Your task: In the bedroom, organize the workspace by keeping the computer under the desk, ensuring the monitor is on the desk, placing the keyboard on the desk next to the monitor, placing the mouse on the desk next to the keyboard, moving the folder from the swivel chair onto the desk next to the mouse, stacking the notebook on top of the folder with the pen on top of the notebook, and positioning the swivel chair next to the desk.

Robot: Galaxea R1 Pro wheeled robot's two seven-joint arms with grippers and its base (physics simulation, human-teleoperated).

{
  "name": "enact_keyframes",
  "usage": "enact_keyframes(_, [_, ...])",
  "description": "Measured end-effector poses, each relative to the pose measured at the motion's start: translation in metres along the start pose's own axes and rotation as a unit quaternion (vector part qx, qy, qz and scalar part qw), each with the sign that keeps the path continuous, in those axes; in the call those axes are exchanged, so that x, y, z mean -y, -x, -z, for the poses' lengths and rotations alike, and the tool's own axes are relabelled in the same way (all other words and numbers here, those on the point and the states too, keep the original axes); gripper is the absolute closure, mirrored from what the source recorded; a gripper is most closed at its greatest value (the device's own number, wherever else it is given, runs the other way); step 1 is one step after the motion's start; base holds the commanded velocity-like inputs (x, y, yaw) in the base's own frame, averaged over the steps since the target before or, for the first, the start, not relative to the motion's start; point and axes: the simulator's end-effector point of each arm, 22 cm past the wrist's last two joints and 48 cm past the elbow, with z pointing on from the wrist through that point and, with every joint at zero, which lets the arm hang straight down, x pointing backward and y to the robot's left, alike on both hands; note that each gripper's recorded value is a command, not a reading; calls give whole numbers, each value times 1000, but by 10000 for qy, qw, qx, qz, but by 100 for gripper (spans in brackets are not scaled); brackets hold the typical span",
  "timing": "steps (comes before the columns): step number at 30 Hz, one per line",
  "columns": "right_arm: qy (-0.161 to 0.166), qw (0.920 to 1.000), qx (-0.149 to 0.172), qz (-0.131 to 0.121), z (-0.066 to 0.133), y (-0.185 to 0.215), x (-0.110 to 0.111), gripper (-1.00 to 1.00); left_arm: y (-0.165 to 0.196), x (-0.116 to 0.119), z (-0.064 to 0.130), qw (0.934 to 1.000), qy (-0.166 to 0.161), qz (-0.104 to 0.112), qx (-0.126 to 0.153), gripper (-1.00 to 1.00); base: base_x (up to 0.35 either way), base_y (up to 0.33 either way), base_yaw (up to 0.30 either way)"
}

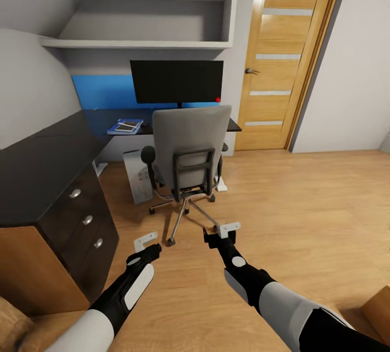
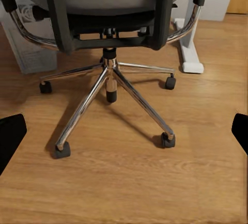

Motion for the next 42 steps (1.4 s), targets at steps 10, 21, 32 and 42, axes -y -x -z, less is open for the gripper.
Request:
enact_keyframes(10, [-175, 9998, -26, 49, 3, 18, 26, -100, 10, 1, 9, 9999, 27, -45, -97, -100, -203, 0, 0])
enact_keyframes(21, [-797, 9953, -462, -302, 71, -73, 93, -100, -83, -69, 8, 9917, 533, -483, -1067, -100, -9, 0, 0])
enact_keyframes(32, [-1062, 9916, -681, -290, 178, -158, 101, -100, -136, -126, 36, 9929, 675, -519, -827, -100, 0, 0, 0])
enact_keyframes(42, [-1066, 9909, -755, -331, 232, -174, 92, -100, -175, -151, 74, 9877, 786, -733, -1135, -100, 0, 0, 0])
